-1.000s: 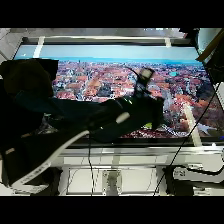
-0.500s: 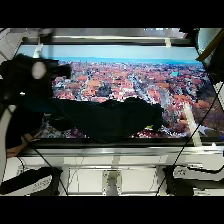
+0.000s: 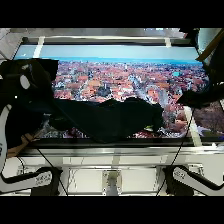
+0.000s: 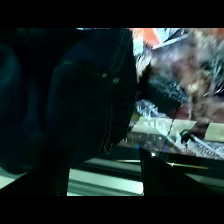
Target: Fold the clothes and pants, and hang the long-sleeved shirts on hangers.
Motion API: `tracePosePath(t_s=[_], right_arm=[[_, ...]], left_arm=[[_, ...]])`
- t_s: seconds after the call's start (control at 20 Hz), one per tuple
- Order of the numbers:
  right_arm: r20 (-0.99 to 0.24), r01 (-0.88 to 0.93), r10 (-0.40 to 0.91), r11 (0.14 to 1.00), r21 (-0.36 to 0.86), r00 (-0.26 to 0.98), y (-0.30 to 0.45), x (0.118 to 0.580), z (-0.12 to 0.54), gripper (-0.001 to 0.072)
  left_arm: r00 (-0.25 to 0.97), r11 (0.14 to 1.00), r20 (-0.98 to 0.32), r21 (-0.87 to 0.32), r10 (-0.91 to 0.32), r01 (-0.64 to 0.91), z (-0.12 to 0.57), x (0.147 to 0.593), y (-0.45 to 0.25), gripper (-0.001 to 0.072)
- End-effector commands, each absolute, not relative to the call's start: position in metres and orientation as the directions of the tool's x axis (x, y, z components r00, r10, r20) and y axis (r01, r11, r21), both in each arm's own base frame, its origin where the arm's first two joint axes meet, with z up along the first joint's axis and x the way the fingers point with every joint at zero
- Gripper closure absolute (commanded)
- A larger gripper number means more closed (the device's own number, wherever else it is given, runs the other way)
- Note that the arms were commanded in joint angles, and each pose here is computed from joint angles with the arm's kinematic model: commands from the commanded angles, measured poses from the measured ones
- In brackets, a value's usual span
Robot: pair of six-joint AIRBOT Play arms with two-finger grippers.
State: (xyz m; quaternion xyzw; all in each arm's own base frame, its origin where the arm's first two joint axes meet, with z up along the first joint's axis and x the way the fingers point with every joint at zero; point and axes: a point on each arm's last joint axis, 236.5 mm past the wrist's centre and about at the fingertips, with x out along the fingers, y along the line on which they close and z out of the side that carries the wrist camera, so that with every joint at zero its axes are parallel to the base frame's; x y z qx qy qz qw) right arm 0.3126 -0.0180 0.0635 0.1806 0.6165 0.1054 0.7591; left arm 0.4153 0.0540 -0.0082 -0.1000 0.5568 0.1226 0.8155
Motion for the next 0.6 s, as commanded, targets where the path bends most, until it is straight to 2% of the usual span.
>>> tracePosePath(t_s=[0.0,0.15,0.55], right_arm=[[-0.889,0.045,0.417,0.901,0.432,0.192,0.0,0.288,0.043,0.0221],[-0.882,0.037,0.407,0.903,0.427,0.238,0.0,0.295,0.049,0.0221],[-0.877,0.034,0.399,0.906,0.423,0.266,-0.002,0.301,0.05,0.0221]], left_arm=[[0.387,0.895,-0.919,-0.112,0.072,-0.431,-0.04,0.44,0.058,0.0003],[0.416,0.852,-0.909,-0.212,0.008,-0.479,-0.058,0.456,0.043,0.0003],[0.36,0.836,-0.933,-0.187,0.014,-0.517,-0.073,0.445,0.058,0.0003]])
